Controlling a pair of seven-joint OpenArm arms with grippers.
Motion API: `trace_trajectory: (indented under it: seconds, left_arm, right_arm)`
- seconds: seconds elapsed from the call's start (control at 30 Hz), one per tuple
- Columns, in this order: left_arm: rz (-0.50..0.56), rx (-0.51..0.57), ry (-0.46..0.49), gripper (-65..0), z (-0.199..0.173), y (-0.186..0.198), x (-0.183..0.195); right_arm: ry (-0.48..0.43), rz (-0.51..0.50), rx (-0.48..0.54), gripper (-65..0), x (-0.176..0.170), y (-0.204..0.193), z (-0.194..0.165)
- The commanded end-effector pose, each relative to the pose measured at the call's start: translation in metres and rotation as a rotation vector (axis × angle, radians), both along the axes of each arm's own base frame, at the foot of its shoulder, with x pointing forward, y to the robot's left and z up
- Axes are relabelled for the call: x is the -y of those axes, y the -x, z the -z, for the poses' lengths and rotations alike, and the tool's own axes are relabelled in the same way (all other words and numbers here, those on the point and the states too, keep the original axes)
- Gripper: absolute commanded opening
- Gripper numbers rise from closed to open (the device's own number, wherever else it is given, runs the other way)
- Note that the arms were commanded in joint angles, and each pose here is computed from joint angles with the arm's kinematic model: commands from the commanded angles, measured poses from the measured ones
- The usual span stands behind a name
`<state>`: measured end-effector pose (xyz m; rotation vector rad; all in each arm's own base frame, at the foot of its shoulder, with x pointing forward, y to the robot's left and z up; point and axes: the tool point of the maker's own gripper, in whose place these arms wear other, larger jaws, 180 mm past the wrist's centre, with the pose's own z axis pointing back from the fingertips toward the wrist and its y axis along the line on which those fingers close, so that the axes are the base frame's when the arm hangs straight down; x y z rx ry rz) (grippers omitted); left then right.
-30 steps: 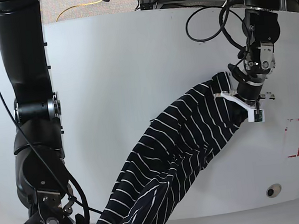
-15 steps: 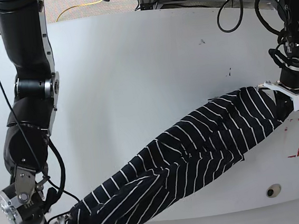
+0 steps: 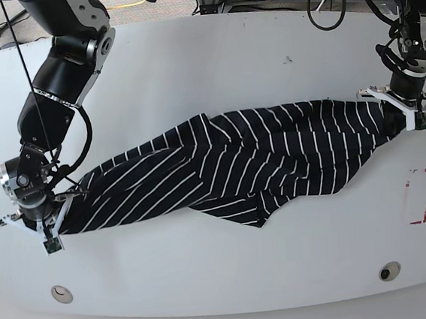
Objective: Fold the T-shirt properly
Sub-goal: 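Stretch the shirt between both grippers, pulling them apart, then lay the stretched shirt down and release with the right gripper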
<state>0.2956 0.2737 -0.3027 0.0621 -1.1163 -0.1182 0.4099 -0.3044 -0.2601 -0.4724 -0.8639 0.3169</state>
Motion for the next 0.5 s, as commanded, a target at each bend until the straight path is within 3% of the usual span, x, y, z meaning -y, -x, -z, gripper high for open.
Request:
trace_trajectory:
  seconds: [0.0,0.17,0.47]
  left_arm:
    - [-0.001,0.031,-0.026,-65.0,-0.010,-0.001,-0.006]
    - [-0.042,-0.025,-0.041,-65.0,0.005,0.018,-0.023]
    - [-0.072,-0.126,-0.060,-65.0,0.030,0.050,-0.038]
  right_arm:
    - [-0.018,0.039,0.042,-65.0,0.010,0.006,-0.005]
    - [-0.063,0.085,-0.025,-65.0,0.015,0.032,0.030]
    - [-0.060,0.095,-0.177,-65.0,0.016,0.081,0.084]
